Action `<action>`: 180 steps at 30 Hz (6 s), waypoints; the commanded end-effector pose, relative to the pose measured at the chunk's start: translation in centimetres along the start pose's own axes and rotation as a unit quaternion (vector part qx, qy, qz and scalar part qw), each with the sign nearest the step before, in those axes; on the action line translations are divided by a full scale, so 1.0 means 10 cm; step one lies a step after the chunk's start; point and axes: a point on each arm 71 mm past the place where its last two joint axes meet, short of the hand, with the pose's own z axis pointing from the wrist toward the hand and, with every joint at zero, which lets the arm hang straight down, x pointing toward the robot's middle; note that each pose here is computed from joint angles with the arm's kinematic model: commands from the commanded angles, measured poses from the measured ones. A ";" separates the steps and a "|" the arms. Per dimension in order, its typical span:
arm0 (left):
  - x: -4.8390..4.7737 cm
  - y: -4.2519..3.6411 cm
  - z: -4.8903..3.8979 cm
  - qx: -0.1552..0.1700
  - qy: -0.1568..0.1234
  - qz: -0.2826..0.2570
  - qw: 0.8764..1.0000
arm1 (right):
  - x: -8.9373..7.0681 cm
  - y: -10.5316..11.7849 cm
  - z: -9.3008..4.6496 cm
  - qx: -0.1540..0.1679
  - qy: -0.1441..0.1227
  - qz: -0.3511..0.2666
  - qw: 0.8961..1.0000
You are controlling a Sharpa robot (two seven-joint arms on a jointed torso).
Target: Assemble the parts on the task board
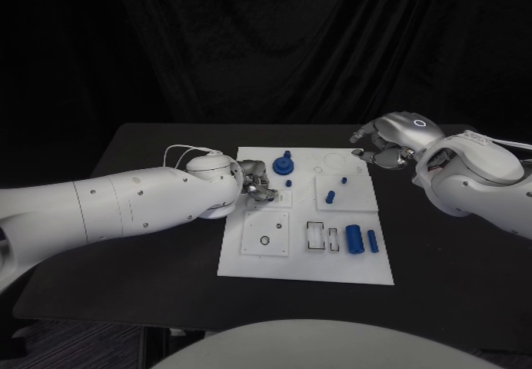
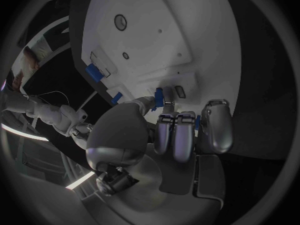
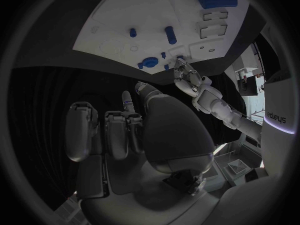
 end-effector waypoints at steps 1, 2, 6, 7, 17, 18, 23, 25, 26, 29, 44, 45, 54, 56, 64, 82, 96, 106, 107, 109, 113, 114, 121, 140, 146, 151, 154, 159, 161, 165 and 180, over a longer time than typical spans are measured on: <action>0.046 0.014 0.004 -0.001 0.010 0.002 1.000 | 0.02 -0.02 -0.01 0.011 0.005 -0.002 1.000; 0.048 0.014 0.004 0.000 0.010 0.002 1.000 | 0.02 -0.02 0.00 0.011 0.005 -0.002 1.000; 0.055 0.012 0.005 0.000 0.010 0.002 1.000 | 0.02 -0.02 0.00 0.011 0.006 -0.002 1.000; 0.056 0.012 0.005 0.000 0.010 0.002 1.000 | 0.02 -0.02 0.00 0.012 0.006 -0.002 1.000; 0.061 0.023 0.008 0.000 0.008 0.000 1.000 | 0.03 -0.03 -0.01 0.014 0.010 -0.003 1.000; 0.062 0.023 0.008 0.001 0.008 0.000 1.000 | 0.03 -0.03 -0.01 0.014 0.011 -0.003 1.000; 0.065 0.024 0.010 0.002 0.007 -0.001 1.000 | 0.03 -0.02 -0.01 0.015 0.012 -0.003 1.000; 0.065 0.025 0.010 0.003 0.007 -0.001 1.000 | 0.03 -0.02 -0.01 0.015 0.013 -0.003 1.000; 0.065 0.026 0.011 0.003 0.006 -0.002 1.000 | 0.03 -0.02 -0.01 0.015 0.013 -0.003 1.000; 0.064 0.032 0.013 0.002 0.006 -0.002 1.000 | 0.04 -0.02 -0.01 0.015 0.014 -0.003 1.000; 0.056 0.055 0.017 0.005 0.002 -0.005 1.000 | 0.04 -0.03 -0.01 0.015 0.016 -0.004 1.000; 0.054 0.054 0.017 0.007 0.001 -0.009 1.000 | 0.04 -0.03 -0.01 0.015 0.016 -0.004 1.000; 0.049 0.057 0.022 0.022 0.003 -0.042 0.999 | 0.04 -0.03 -0.01 0.017 0.016 -0.004 1.000; 0.053 0.064 0.023 0.021 0.007 -0.042 0.999 | 0.04 -0.03 -0.01 0.017 0.016 -0.004 1.000; 0.055 0.079 0.024 0.019 0.010 -0.043 0.999 | 0.04 -0.04 -0.01 0.018 0.017 -0.004 1.000; 0.039 0.063 0.016 0.035 -0.002 -0.049 0.998 | 0.05 -0.03 -0.01 0.019 0.020 -0.004 1.000; 0.048 0.100 0.018 0.018 0.006 -0.046 0.999 | 0.05 -0.04 -0.02 0.020 0.023 -0.005 1.000; 0.031 0.096 -0.005 0.034 -0.009 -0.053 0.998 | 0.05 -0.05 -0.02 0.021 0.024 -0.005 0.999; 0.025 0.095 -0.010 0.037 -0.013 -0.055 0.998 | 0.05 -0.05 -0.03 0.022 0.024 -0.005 0.999; 0.008 0.094 -0.023 0.045 -0.027 -0.058 0.997 | 0.05 -0.05 -0.03 0.022 0.024 -0.005 0.999; -0.027 0.093 -0.061 0.061 -0.055 -0.064 0.995 | 0.05 -0.06 -0.03 0.023 0.024 -0.005 0.999; -0.033 0.093 -0.074 0.064 -0.061 -0.065 0.994 | 0.05 -0.06 -0.04 0.024 0.024 -0.006 0.999; -0.020 0.098 -0.141 0.067 -0.066 -0.068 0.993 | 0.05 -0.08 -0.05 0.026 0.025 -0.006 0.999; 0.076 0.132 -0.202 0.018 -0.023 -0.056 0.998 | 0.06 -0.09 -0.06 0.029 0.029 -0.006 0.999; 0.069 0.135 -0.196 0.017 -0.027 -0.045 0.998 | 0.07 -0.09 -0.06 0.029 0.031 -0.006 0.999; 0.066 0.132 -0.181 0.017 -0.027 -0.042 0.999 | 0.07 -0.09 -0.06 0.030 0.032 -0.007 0.999; 0.066 0.129 -0.173 0.017 -0.027 -0.041 0.999 | 0.07 -0.08 -0.06 0.030 0.033 -0.007 0.999; 0.065 0.128 -0.157 0.017 -0.027 -0.040 0.999 | 0.07 -0.08 -0.05 0.030 0.034 -0.007 0.999; 0.065 0.128 -0.153 0.016 -0.027 -0.040 0.999 | 0.08 -0.08 -0.05 0.030 0.035 -0.007 0.999; 0.068 0.129 -0.144 0.016 -0.026 -0.039 0.999 | 0.08 -0.09 -0.05 0.031 0.036 -0.007 0.999; 0.093 0.105 -0.126 0.015 -0.013 -0.034 0.999 | 0.08 -0.09 -0.05 0.032 0.039 -0.008 0.999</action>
